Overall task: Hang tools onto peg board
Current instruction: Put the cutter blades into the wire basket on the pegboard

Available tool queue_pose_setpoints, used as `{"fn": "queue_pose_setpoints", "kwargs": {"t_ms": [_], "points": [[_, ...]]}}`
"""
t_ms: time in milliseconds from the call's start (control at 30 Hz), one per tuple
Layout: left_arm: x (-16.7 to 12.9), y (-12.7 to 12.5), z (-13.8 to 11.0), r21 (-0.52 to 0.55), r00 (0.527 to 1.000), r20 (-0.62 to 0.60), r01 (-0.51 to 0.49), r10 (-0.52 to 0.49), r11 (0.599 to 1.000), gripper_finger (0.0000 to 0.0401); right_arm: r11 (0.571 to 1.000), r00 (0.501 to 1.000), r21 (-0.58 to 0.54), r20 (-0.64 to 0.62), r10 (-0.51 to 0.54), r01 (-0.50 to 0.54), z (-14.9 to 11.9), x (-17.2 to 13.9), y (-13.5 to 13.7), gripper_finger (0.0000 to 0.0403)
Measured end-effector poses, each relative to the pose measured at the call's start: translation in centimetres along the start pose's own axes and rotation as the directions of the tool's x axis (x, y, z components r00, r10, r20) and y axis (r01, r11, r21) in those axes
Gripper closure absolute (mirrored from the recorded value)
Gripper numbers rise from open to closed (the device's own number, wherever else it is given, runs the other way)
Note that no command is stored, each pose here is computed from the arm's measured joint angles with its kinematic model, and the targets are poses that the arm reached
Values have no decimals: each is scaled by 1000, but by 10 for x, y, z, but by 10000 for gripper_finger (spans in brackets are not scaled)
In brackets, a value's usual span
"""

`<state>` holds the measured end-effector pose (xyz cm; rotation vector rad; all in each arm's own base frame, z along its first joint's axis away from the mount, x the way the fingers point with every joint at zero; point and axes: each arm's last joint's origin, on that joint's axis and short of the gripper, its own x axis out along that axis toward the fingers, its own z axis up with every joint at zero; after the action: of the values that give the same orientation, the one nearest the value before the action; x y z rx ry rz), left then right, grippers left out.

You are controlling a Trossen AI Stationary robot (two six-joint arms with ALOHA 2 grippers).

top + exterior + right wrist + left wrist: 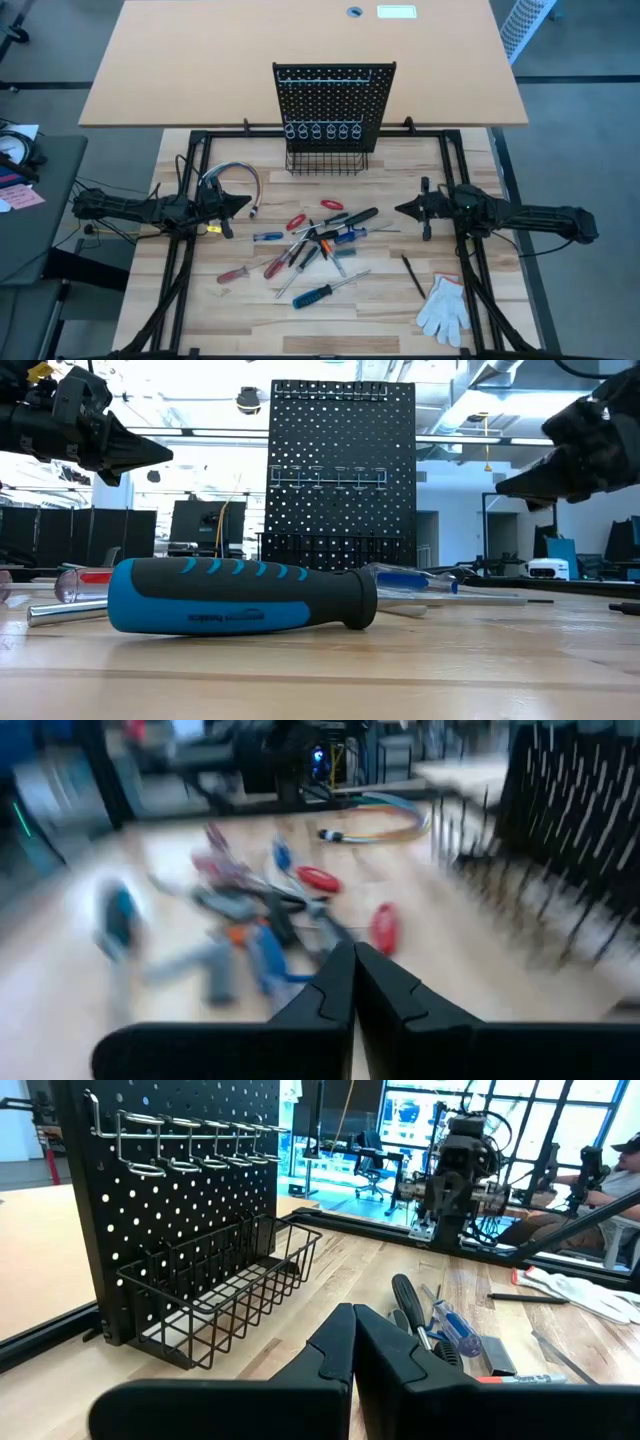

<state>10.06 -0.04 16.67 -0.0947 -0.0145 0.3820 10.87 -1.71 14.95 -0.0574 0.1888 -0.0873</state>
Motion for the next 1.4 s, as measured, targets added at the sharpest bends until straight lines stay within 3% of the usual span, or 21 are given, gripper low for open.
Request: {"fn": "queue_pose_setpoints", "kwargs": {"t_ms": [133, 333, 400, 500, 600, 700, 867, 933, 1033, 1133, 1267, 1400], "points": [[0, 0, 0, 0, 1000, 0, 0, 0, 1000, 401, 984, 999, -175, 8, -40, 41, 1, 0, -3, 386], [0, 0, 0, 0, 1000, 0, 0, 0, 1000, 401, 980, 996, -185, 54, -69, 77, 7, -1, -6, 386], [0, 0, 0, 0, 1000, 0, 0, 0, 1000, 401, 999, 994, -23, 102, -41, 44, 11, -1, -5, 386], [0, 0, 0, -55, 1000, 0, 1, -1, 998, 401, 974, 984, 223, 167, -67, 28, 18, -2, -6, 386], [0, 0, 0, -138, 1000, 0, 1, -1, 990, 401, 928, 950, 371, 296, -98, -20, 30, -5, -8, 386], [0, 0, 0, -149, 1000, 0, 0, 0, 989, 401, 882, 918, 461, 385, -98, -99, 39, -8, -8, 386], [0, 0, 0, -108, 1000, 1, -3, 3, 994, 401, 879, 879, 447, 472, -73, -167, 48, -9, -5, 386], [0, 0, 0, -85, 1000, 1, -4, 5, 996, 401, 877, 830, 415, 556, -35, -241, 57, -11, -1, 386], [0, 0, 0, -112, 1000, 1, -5, 5, 994, 401, 889, 742, 305, 668, 56, -341, 69, -12, 11, 386], [0, 0, 0, -136, 1000, 1, -5, 5, 991, 401, 913, 684, 160, 712, 156, -374, 78, -9, 25, 386], [0, 0, 0, -167, 1000, 1, -4, 5, 986, 401, 912, 681, 56, 684, 262, -406, 93, 4, 44, 386], [0, -1, 0, -191, 999, -6, 44, -46, 981, 401, 889, 710, 47, 621, 331, -455, 107, 21, 60, 386]]}}
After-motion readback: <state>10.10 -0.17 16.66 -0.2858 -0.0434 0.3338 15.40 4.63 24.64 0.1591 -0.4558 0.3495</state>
